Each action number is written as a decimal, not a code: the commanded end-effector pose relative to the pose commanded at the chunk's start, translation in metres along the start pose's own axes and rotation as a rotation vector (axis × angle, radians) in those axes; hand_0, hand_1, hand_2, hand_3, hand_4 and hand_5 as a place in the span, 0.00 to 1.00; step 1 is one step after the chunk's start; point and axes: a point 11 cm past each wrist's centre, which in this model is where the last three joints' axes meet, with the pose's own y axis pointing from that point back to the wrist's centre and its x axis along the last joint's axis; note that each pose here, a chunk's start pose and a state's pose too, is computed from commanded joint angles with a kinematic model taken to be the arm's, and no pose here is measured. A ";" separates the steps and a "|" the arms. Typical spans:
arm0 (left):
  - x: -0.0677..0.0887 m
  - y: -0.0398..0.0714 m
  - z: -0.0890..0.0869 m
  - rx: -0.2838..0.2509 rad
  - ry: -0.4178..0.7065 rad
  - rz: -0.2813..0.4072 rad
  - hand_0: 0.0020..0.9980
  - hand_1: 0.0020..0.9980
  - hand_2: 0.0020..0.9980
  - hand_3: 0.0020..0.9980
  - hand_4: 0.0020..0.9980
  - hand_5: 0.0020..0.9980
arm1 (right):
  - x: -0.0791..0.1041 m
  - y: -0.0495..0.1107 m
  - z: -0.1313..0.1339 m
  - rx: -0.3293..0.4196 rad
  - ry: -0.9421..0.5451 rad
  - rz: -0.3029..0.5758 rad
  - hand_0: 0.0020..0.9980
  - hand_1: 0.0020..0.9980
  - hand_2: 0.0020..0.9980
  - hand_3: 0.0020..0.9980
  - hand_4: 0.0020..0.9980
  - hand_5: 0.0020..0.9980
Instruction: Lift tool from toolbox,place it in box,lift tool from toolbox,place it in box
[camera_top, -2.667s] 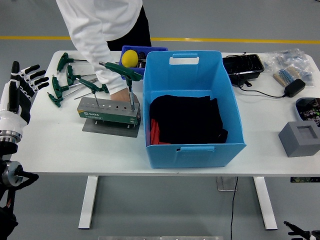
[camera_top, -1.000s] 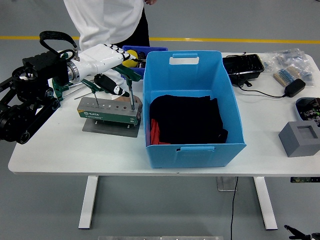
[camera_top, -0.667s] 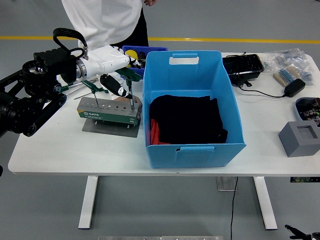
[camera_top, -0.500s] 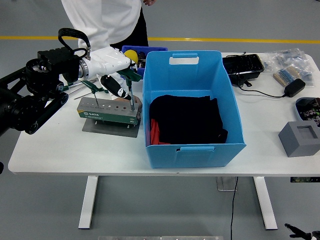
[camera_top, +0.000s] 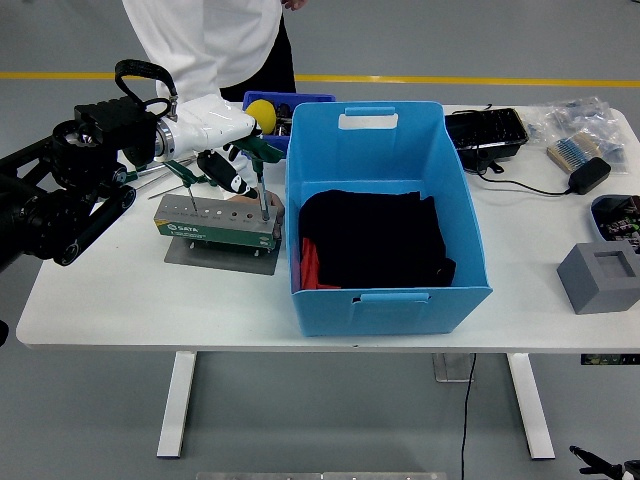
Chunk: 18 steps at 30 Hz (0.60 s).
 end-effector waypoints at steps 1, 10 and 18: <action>-0.001 0.000 -0.001 0.002 0.001 0.000 0.41 0.30 0.30 0.45 1.00 0.56 | 0.000 0.000 0.000 0.001 0.000 0.000 0.64 0.63 0.68 0.56 0.82 0.67; -0.006 -0.001 -0.003 0.008 0.002 0.004 0.36 0.25 0.26 0.37 1.00 0.56 | 0.002 0.000 0.001 -0.001 -0.002 0.004 0.64 0.63 0.68 0.56 0.82 0.67; -0.007 -0.004 0.001 0.005 0.035 0.023 0.27 0.14 0.18 0.27 1.00 0.57 | 0.002 0.000 0.003 -0.005 0.002 0.004 0.64 0.62 0.68 0.56 0.82 0.67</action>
